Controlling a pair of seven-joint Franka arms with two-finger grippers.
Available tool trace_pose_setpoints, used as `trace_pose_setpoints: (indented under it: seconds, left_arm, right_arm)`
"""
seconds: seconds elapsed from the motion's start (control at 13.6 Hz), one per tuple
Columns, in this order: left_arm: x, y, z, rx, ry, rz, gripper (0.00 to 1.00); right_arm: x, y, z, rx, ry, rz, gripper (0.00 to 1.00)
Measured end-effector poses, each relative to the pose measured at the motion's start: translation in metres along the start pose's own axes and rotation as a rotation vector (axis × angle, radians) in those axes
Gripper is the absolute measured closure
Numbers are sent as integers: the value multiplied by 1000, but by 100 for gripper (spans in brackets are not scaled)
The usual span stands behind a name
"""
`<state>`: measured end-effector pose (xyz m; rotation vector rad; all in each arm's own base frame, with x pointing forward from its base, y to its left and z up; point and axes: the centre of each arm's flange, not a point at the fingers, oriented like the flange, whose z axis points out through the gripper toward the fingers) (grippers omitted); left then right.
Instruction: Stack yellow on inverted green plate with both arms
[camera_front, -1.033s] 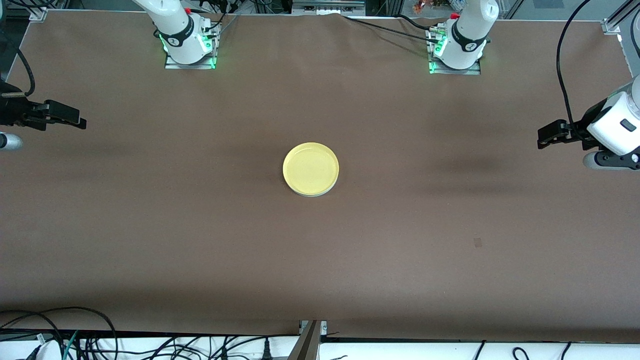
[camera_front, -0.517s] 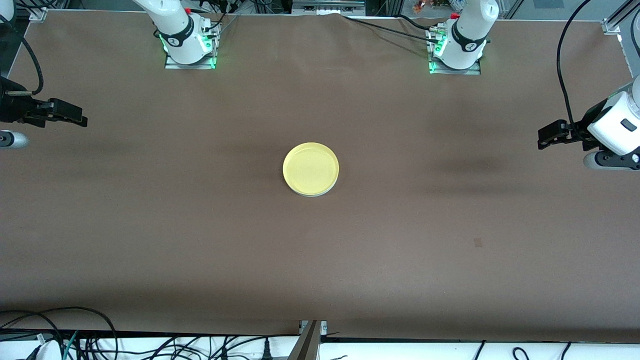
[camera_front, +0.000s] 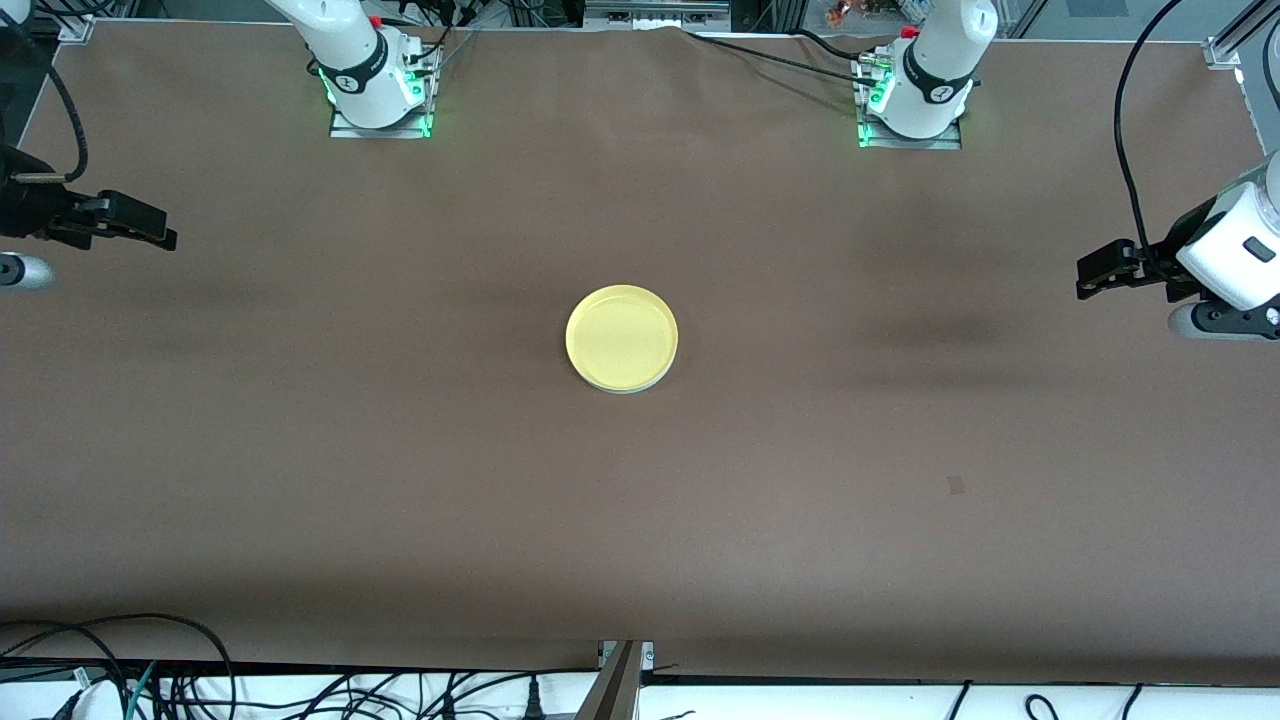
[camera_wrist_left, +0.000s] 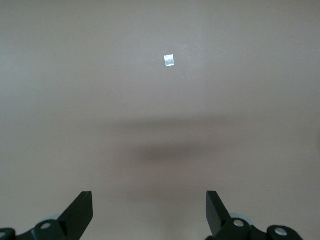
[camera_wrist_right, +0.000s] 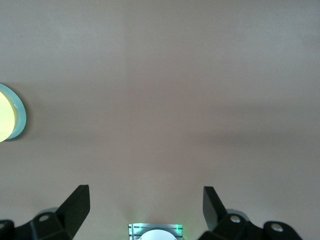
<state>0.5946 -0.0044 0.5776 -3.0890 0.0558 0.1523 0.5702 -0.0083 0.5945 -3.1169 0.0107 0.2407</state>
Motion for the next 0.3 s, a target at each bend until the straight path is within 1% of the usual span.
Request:
trace_pose_setpoints:
  seconds: [0.3]
  left_arm:
    - [0, 0, 0, 0, 0, 0, 0]
  right_arm:
    - [0, -11, 0, -1, -1, -13, 0]
